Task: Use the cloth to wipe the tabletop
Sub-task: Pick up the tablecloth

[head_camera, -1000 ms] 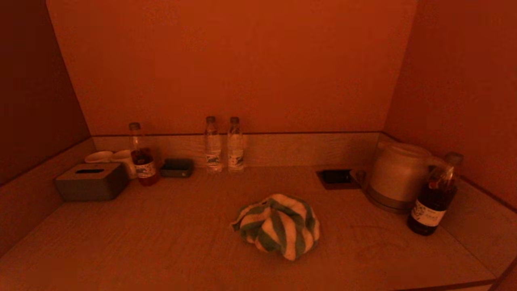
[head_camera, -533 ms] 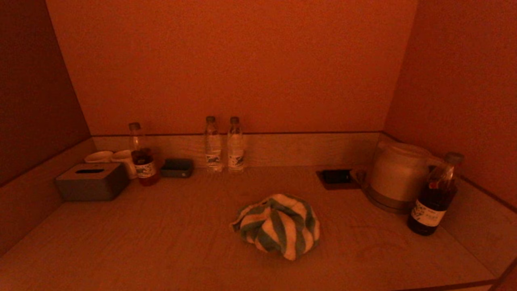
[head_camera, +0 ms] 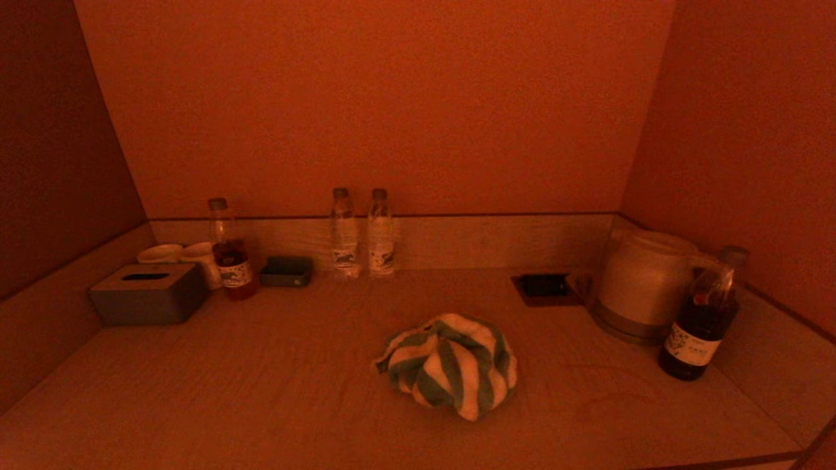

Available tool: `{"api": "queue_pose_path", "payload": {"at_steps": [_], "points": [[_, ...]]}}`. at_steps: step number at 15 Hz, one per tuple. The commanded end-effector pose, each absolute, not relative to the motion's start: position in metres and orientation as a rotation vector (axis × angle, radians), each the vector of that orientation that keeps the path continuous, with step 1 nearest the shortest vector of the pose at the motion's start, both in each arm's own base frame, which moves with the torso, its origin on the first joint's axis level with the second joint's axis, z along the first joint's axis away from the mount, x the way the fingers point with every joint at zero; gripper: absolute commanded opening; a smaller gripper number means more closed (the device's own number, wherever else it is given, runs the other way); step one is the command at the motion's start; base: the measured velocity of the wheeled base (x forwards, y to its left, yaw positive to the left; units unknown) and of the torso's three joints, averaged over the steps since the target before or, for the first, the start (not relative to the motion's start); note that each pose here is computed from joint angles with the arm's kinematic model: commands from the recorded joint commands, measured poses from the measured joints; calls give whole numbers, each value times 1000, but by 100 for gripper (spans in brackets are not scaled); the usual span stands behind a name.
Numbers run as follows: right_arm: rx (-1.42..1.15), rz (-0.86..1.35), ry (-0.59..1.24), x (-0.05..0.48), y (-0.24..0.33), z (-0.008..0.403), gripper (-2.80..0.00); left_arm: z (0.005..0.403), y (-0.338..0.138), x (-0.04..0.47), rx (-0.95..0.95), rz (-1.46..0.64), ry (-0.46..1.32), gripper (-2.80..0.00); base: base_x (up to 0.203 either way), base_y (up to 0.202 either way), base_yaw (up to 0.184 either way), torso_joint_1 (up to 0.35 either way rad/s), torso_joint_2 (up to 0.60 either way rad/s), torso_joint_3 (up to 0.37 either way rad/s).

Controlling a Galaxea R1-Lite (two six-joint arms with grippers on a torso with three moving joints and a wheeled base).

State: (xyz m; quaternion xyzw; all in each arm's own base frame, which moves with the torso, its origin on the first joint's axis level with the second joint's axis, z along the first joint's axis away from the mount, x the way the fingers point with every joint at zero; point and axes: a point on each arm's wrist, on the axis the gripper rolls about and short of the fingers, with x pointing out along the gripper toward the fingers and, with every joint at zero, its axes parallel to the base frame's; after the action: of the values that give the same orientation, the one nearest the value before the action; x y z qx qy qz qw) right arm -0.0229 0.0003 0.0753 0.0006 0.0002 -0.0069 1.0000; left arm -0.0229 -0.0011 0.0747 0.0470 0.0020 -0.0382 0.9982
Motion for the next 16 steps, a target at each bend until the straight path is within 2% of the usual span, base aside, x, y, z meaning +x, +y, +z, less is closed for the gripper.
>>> {"api": "queue_pose_path", "payload": {"at_steps": [1, 16], "points": [[2, -14, 2, -23, 0, 75, -280, 75, -1, -23, 95, -77, 4, -280, 0, 0, 0, 0, 0, 0], [-9, -24, 37, -25, 0, 77, -280, 75, -1, -23, 90, -77, 4, -280, 0, 0, 0, 0, 0, 0]]}}
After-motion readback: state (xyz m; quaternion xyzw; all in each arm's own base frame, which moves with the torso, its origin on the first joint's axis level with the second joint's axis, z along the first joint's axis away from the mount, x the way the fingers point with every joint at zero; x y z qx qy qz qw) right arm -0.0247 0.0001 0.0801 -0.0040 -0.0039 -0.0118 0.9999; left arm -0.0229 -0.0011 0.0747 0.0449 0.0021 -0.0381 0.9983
